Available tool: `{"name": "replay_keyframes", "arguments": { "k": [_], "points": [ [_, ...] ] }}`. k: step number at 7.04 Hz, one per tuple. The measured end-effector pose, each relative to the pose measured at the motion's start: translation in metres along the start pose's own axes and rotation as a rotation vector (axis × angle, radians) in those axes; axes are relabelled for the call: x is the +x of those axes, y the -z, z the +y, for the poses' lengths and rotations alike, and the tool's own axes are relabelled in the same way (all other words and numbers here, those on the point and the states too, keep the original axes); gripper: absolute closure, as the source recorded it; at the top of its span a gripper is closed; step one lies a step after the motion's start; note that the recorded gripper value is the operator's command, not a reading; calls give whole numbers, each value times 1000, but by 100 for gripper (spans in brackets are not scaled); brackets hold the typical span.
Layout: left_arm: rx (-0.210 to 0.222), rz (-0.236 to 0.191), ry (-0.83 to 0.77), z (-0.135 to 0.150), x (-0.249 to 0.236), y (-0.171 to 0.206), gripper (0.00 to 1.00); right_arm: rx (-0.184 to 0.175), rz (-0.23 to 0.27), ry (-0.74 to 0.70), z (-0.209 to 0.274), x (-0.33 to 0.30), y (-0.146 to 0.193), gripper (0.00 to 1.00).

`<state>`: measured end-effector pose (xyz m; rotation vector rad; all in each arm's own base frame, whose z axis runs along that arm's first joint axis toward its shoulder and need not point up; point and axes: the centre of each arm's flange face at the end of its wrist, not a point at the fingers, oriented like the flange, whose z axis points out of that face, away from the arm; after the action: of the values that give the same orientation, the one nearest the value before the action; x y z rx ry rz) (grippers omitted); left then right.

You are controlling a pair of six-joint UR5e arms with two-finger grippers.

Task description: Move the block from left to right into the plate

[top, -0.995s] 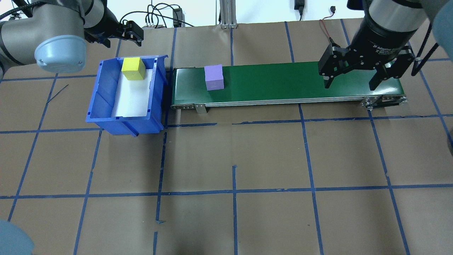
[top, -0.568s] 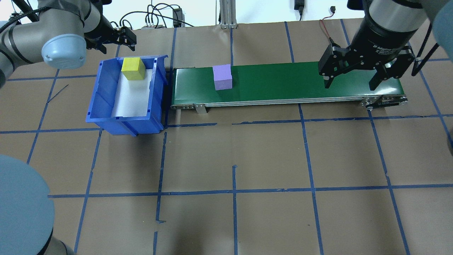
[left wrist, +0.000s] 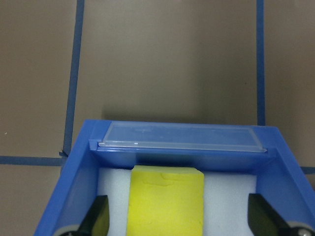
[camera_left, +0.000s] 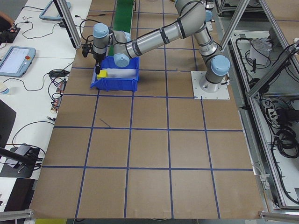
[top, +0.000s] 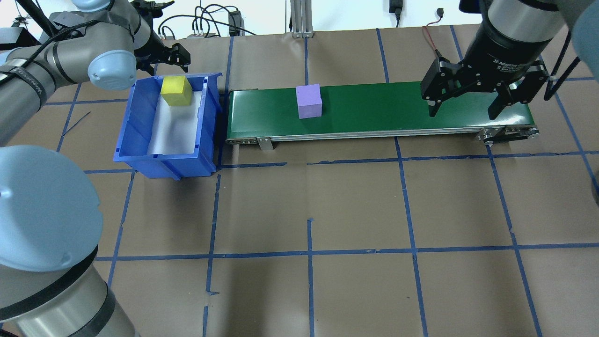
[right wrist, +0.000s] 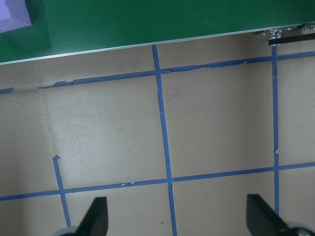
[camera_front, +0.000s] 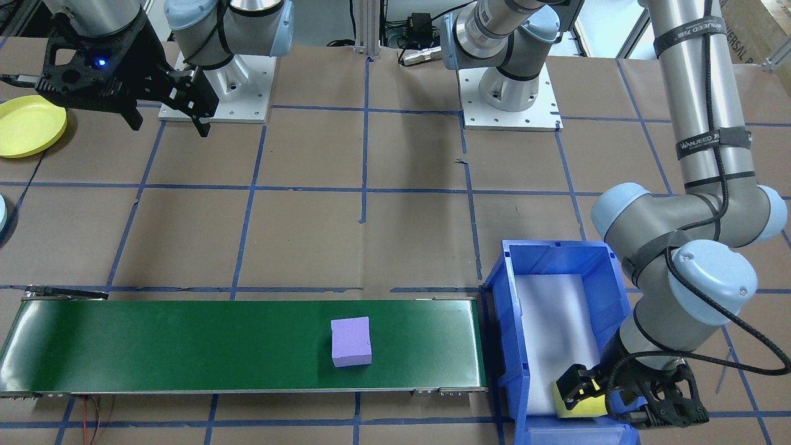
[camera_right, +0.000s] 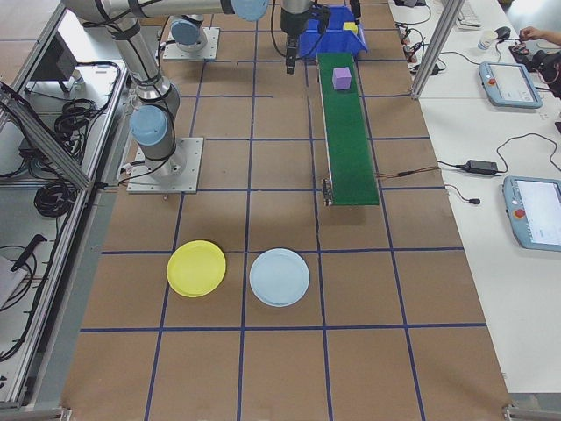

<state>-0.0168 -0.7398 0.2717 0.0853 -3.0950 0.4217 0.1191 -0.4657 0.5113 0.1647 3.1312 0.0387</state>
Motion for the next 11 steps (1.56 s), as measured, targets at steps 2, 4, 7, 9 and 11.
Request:
{"name": "replay_keyframes", "arguments": {
  "k": [2, 4, 7, 9, 11],
  "points": [
    [-11, 3, 2, 2, -1, -27, 20, -1, 0, 0, 0, 0, 0, 0],
    [-30, 20, 0, 8, 1, -40, 51, -2, 0, 1, 0, 0, -1, 0],
    [41, 22, 4, 4, 6, 26, 49, -3, 0, 1, 0, 0, -1, 0],
    [108, 70, 21, 12, 28, 135, 40, -3, 0, -1, 0, 0, -1, 0],
    [146, 116, -22, 34, 96, 194, 40, 6, -1, -8, -3, 4, 3, 0]
  ]
}}
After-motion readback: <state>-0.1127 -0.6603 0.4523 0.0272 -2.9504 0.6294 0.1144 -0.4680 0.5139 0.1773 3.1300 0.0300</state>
